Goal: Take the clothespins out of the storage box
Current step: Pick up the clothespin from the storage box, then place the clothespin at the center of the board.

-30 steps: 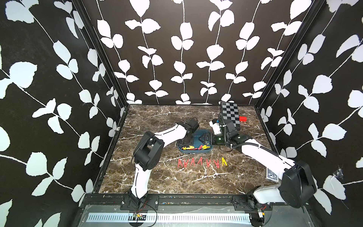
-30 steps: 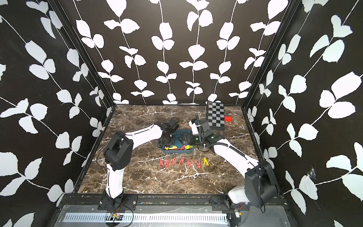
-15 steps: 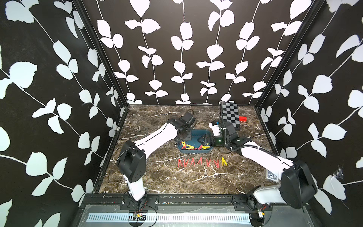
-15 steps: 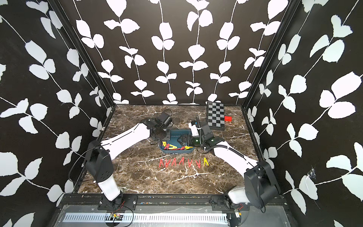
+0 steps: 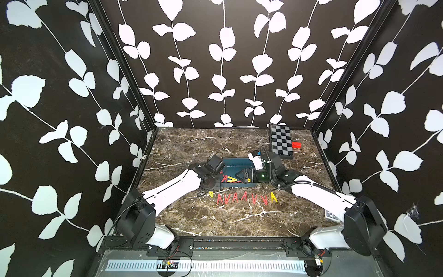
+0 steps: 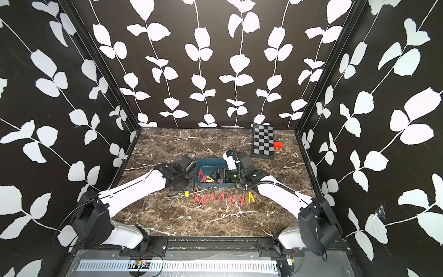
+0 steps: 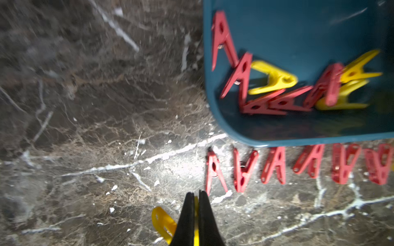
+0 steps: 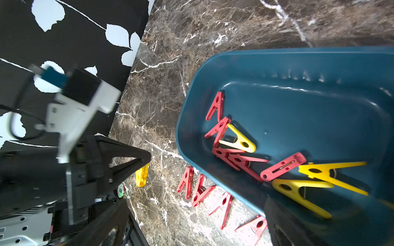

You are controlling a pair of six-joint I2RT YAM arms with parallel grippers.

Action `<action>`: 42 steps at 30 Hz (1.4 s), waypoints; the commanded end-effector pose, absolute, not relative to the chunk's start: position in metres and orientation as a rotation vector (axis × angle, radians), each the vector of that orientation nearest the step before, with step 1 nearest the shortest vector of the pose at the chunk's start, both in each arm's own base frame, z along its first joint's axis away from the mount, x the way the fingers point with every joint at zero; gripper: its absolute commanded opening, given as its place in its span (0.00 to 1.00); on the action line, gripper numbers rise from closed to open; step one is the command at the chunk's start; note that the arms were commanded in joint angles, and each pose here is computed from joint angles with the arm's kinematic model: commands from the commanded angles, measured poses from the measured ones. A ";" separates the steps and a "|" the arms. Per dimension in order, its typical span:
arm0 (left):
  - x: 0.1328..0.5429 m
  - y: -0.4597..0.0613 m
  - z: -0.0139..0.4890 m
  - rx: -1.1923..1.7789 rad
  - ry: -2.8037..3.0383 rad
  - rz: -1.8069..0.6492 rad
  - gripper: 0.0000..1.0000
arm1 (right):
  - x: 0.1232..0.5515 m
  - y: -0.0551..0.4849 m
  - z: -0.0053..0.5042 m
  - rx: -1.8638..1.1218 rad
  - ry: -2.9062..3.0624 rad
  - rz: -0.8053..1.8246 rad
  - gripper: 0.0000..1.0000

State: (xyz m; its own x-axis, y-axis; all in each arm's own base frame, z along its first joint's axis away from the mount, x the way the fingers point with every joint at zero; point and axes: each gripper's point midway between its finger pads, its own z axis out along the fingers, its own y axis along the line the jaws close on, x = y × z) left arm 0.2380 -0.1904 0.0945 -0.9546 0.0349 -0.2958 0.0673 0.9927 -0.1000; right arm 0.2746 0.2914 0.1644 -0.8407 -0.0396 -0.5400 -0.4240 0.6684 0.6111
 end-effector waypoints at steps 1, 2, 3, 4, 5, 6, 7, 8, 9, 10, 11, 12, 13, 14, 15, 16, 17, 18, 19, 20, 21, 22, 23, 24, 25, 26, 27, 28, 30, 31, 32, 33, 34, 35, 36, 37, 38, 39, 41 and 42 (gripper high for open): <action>0.236 -0.197 0.085 0.033 2.811 -0.237 0.05 | 0.274 0.295 0.173 -0.366 2.362 1.041 0.99; 0.234 -0.197 0.079 0.030 2.818 -0.232 0.05 | 0.273 0.295 0.172 -0.366 2.366 1.037 0.99; 0.234 -0.197 0.073 0.019 2.825 -0.234 0.06 | 0.272 0.295 0.171 -0.367 2.370 1.033 0.99; 0.233 -0.198 0.068 0.018 2.831 -0.239 0.06 | 0.271 0.295 0.171 -0.371 2.374 1.029 0.99; 0.232 -0.200 0.063 0.017 2.835 -0.241 0.05 | 0.271 0.294 0.171 -0.370 2.376 1.021 0.99; 0.231 -0.201 0.058 0.015 2.842 -0.243 0.06 | 0.270 0.294 0.171 -0.372 2.379 1.013 0.99; 0.231 -0.203 0.054 0.016 2.850 -0.242 0.06 | 0.269 0.293 0.170 -0.375 2.381 1.007 0.99; 0.231 -0.203 0.051 0.020 2.856 -0.233 0.06 | 0.269 0.293 0.170 -0.377 2.383 1.003 0.99; 0.231 -0.202 0.047 0.025 2.862 -0.220 0.05 | 0.269 0.292 0.170 -0.380 2.387 0.997 0.99; 0.230 -0.201 0.044 0.031 2.868 -0.206 0.06 | 0.268 0.291 0.169 -0.381 2.389 0.992 0.99; 0.230 -0.201 0.041 0.038 2.873 -0.198 0.06 | 0.268 0.291 0.169 -0.381 2.391 0.988 0.99; 0.230 -0.200 0.039 0.041 2.875 -0.187 0.06 | 0.268 0.290 0.168 -0.381 2.392 0.988 0.99; 0.229 -0.199 0.036 0.045 2.882 -0.180 0.06 | 0.267 0.290 0.168 -0.380 2.394 0.986 0.99; 0.229 -0.199 0.032 0.051 2.888 -0.172 0.06 | 0.267 0.290 0.168 -0.379 2.394 0.984 0.99; 0.229 -0.199 0.030 0.049 2.892 -0.170 0.06 | 0.267 0.290 0.167 -0.378 2.397 0.981 0.99; 0.229 -0.199 0.028 0.049 2.897 -0.165 0.07 | 0.268 0.290 0.167 -0.376 2.398 0.979 0.99; 0.228 -0.198 0.025 0.047 2.902 -0.152 0.07 | 0.268 0.290 0.167 -0.379 2.398 0.980 0.99; 0.228 -0.196 0.024 0.047 2.903 -0.140 0.07 | 0.268 0.291 0.167 -0.381 2.398 0.982 0.99; 0.228 -0.196 0.023 0.049 2.904 -0.130 0.07 | 0.268 0.291 0.167 -0.382 2.398 0.981 0.99; 0.228 -0.195 0.022 0.052 2.906 -0.122 0.07 | 0.268 0.291 0.167 -0.383 2.400 0.979 0.99; 0.229 -0.195 0.021 0.055 2.908 -0.118 0.08 | 0.268 0.291 0.167 -0.385 2.398 0.978 0.99; 0.229 -0.195 0.021 0.059 2.910 -0.115 0.08 | 0.268 0.291 0.166 -0.387 2.401 0.977 0.99; 0.229 -0.196 0.020 0.060 2.914 -0.113 0.10 | 0.269 0.291 0.166 -0.386 2.402 0.975 0.99; 0.229 -0.197 0.019 0.063 2.919 -0.116 0.13 | 0.269 0.291 0.165 -0.384 2.405 0.972 0.99; 0.229 -0.198 0.020 0.062 2.920 -0.122 0.17 | 0.270 0.291 0.165 -0.384 2.405 0.970 0.99; 0.229 -0.198 0.021 0.061 2.921 -0.127 0.18 | 0.270 0.291 0.165 -0.388 2.404 0.967 0.99; 0.229 -0.199 0.022 0.059 2.920 -0.129 0.20 | 0.270 0.291 0.166 -0.393 2.401 0.966 0.99; 0.230 -0.199 0.025 0.059 2.914 -0.128 0.22 | 0.271 0.292 0.166 -0.402 2.400 0.961 0.99; 0.232 -0.198 0.031 0.058 2.904 -0.122 0.24 | 0.272 0.292 0.166 -0.416 2.400 0.950 0.99; 0.233 -0.198 0.035 0.058 2.899 -0.120 0.26 | 0.273 0.293 0.166 -0.422 2.399 0.945 0.99; 0.234 -0.198 0.039 0.057 2.892 -0.117 0.27 | 0.274 0.293 0.166 -0.428 2.398 0.939 0.99; 0.235 -0.198 0.042 0.055 2.889 -0.115 0.29 | 0.275 0.293 0.166 -0.432 2.398 0.935 0.99; 0.236 -0.198 0.046 0.055 2.880 -0.115 0.31 | 0.276 0.293 0.165 -0.437 2.401 0.925 0.99; 0.237 -0.197 0.049 0.052 2.875 -0.110 0.35 | 0.278 0.294 0.166 -0.439 2.399 0.919 0.99; 0.237 -0.196 0.052 0.049 2.868 -0.110 0.38 | 0.279 0.294 0.166 -0.439 2.400 0.912 0.99; 0.238 -0.196 0.057 0.045 2.860 -0.111 0.39 | 0.282 0.295 0.166 -0.434 2.403 0.898 0.99; 0.239 -0.196 0.061 0.038 2.851 -0.120 0.41 | 0.285 0.295 0.165 -0.431 2.408 0.885 0.99; 0.240 -0.196 0.066 0.028 2.837 -0.129 0.43 | 0.287 0.295 0.165 -0.435 2.414 0.876 0.99; 0.243 -0.197 0.077 0.019 2.807 -0.150 0.47 | 0.291 0.298 0.165 -0.440 2.423 0.866 0.99; 0.245 -0.197 0.084 0.016 2.788 -0.163 0.49 | 0.293 0.301 0.165 -0.444 2.423 0.863 0.99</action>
